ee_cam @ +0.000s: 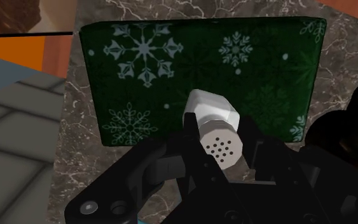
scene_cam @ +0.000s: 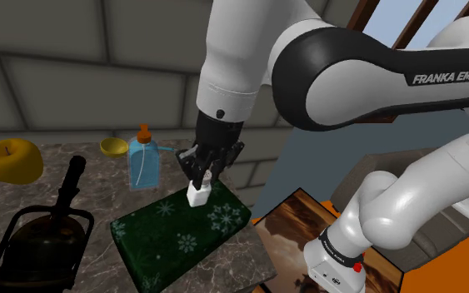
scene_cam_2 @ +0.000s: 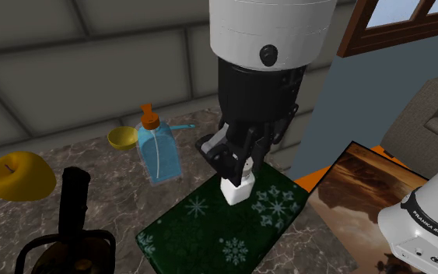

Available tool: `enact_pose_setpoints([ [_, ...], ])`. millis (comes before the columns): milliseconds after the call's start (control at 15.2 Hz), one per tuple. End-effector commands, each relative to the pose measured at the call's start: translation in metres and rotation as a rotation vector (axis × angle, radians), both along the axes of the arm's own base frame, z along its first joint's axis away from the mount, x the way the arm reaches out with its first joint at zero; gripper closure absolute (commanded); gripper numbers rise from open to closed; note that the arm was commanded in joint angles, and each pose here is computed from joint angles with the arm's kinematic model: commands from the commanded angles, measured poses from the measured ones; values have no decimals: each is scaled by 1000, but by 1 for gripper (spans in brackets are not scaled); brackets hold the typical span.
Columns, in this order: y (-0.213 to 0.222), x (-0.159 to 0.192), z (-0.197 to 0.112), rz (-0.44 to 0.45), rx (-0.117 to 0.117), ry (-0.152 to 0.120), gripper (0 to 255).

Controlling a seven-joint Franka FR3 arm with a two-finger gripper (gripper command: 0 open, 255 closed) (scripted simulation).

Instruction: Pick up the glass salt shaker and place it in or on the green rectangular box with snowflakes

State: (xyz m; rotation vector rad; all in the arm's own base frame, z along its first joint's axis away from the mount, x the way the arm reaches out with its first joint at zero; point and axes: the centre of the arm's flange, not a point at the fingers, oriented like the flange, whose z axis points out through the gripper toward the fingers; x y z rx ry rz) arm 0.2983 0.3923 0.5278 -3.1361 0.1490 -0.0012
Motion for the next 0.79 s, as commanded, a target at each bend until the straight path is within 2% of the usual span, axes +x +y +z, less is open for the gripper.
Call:
enact_pose_setpoints([
  [0, 1, 1, -11, 0, 0, 0, 255],
  [594, 1, 1, -59, 0, 0, 0, 255],
  [726, 1, 1, -59, 0, 0, 0, 255],
])
